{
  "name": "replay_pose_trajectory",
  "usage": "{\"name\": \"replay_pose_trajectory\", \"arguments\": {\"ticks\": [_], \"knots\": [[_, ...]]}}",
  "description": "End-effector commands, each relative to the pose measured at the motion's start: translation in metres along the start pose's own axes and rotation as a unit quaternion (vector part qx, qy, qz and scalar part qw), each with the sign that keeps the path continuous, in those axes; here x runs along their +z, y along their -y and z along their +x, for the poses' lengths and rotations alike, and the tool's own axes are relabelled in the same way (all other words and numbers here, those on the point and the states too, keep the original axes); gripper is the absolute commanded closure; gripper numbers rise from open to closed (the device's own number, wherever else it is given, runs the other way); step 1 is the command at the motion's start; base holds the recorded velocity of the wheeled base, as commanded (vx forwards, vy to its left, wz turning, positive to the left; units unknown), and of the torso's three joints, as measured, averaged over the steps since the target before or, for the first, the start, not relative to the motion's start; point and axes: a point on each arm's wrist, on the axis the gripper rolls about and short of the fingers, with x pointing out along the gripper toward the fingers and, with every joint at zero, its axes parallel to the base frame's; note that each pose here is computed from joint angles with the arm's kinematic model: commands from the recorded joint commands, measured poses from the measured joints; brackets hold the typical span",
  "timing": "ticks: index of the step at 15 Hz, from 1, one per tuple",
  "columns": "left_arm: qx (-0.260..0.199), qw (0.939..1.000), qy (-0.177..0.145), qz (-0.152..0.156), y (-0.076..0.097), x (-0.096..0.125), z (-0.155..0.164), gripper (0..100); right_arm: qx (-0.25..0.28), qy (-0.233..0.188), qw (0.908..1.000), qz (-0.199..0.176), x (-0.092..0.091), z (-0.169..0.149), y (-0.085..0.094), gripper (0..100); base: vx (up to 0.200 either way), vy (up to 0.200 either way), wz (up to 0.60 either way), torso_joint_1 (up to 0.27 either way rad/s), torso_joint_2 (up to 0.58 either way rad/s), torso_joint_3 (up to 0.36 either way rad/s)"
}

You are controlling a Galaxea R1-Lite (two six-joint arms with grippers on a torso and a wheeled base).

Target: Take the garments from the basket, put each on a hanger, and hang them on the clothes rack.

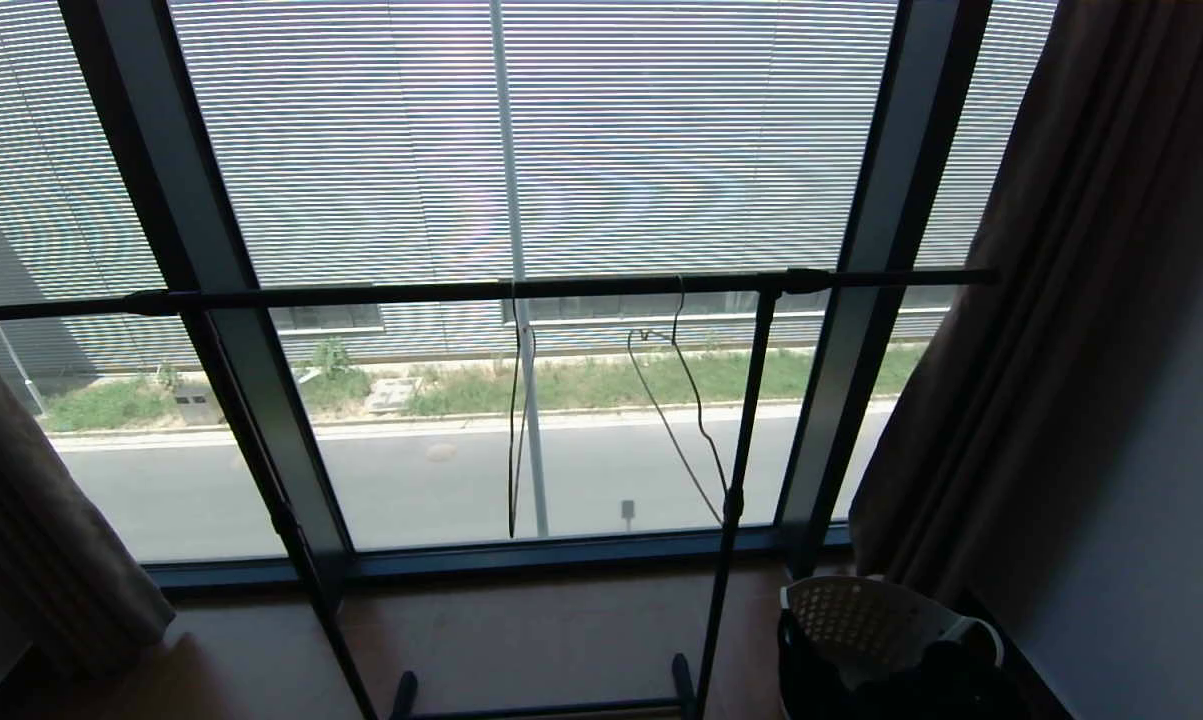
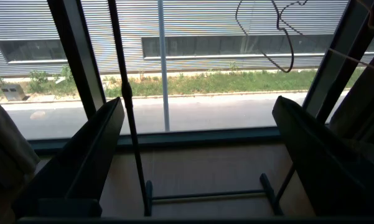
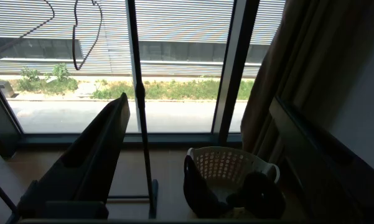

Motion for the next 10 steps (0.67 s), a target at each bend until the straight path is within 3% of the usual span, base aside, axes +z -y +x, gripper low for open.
{"name": "replay_pose_trajectory", "arguments": {"ticks": [1, 10], "knots": [[0.0, 1.0, 0.001, -0.001, 0.0, 0.0, -0.0001, 0, -0.001, 0.0, 1.0, 0.001, 0.0, 0.0, 0.0, 0, 0.0, 0.0, 0.0, 0.0, 0.0, 0.0], [-0.001, 1.0, 0.0, 0.0, 0.0, 0.0, 0.0001, 0, 0.0, 0.0, 1.0, 0.001, 0.0, 0.0, 0.0, 0, 0.0, 0.0, 0.0, 0.0, 0.0, 0.0]]}}
